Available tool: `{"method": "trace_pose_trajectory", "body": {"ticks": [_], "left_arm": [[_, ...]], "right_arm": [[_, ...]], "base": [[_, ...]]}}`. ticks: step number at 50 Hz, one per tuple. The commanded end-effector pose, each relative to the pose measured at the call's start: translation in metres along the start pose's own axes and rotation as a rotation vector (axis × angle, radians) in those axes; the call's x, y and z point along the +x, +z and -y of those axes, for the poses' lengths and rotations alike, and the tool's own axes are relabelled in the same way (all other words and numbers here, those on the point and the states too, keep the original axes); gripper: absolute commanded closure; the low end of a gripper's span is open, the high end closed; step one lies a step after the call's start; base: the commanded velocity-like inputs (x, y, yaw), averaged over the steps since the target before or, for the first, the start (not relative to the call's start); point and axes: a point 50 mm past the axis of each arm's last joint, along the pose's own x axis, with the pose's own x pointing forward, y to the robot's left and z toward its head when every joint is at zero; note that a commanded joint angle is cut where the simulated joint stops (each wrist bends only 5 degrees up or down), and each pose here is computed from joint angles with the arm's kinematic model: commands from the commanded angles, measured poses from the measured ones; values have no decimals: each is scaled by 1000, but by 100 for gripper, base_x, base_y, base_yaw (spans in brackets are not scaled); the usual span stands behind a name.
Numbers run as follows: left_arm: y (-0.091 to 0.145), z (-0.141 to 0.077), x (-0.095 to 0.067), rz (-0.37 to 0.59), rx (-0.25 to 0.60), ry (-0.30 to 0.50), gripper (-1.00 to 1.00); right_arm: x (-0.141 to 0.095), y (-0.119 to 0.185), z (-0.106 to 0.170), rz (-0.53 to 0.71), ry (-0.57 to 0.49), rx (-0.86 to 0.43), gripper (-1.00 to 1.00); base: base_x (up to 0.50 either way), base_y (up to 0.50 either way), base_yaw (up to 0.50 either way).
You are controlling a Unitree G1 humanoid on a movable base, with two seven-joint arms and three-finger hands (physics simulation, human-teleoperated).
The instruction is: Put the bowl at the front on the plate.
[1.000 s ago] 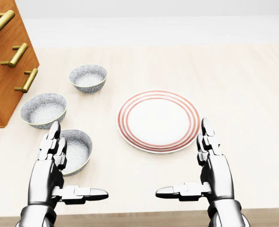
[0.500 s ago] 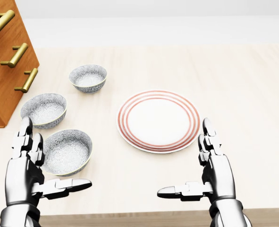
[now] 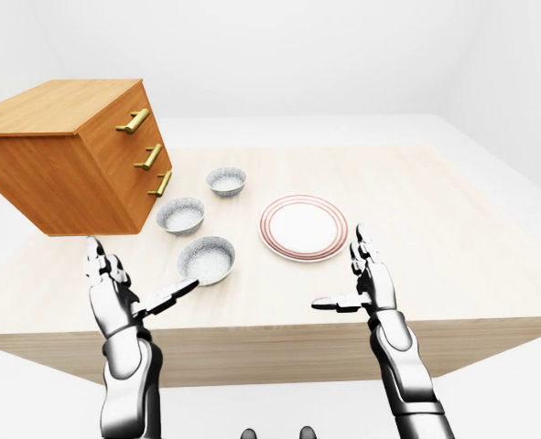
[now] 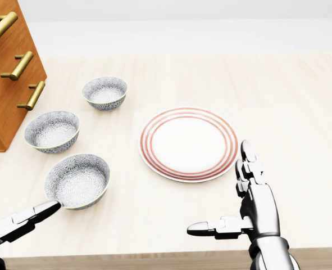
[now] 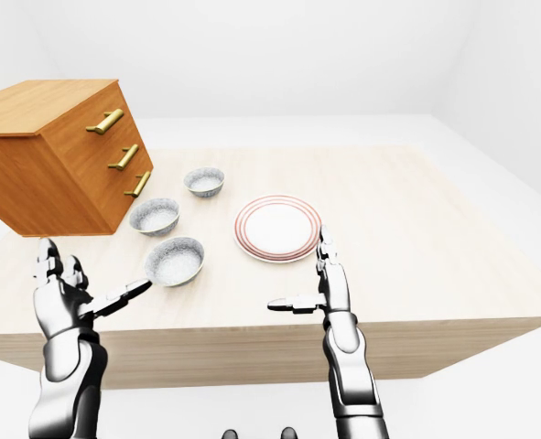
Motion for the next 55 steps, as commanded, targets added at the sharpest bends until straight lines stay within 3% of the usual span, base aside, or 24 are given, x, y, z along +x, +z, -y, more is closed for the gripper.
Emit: {"method": "trace_pose_trajectory", "body": {"ticks": [1,6,9,16,18,21,23,27,28,34,55], "left_arm": [[15,-36,-4,59,-25,233,-100],[12,-49,-4,56,25,393,-100],[13,-54,-6,69,60,417,-100],[21,-80,-24,123,13,517,-100],[18,-86,-26,101,74,548,-100],[20,-97,-32,134,27,589,-100],[20,-103,-38,140,41,614,-100],[13,-113,-38,114,49,654,-100],[5,-120,-38,40,43,678,-100],[8,-125,-44,119,38,686,-100],[-4,-124,-42,65,51,689,-100]], "right_arm": [[0,0,-1,-5,4,-6,-100],[0,0,-1,-4,5,-6,-100],[1,-3,0,-5,6,-4,-100],[1,-1,-2,-11,8,-5,-100],[1,-1,-2,-13,5,-6,-100],[1,-2,-1,-13,3,-5,-100],[2,-5,-1,-19,5,-9,-100],[1,-2,0,-16,-5,-7,-100],[1,-1,0,-14,-6,-9,-100],[1,1,-1,-19,-12,-11,-100],[2,-2,1,-42,-24,-11,-100]], "base": [[0,0,0],[0,0,0],[0,0,0],[0,0,0],[0,0,0],[0,0,0],[0,0,0],[0,0,0],[0,0,0],[0,0,0],[0,0,0]]}}
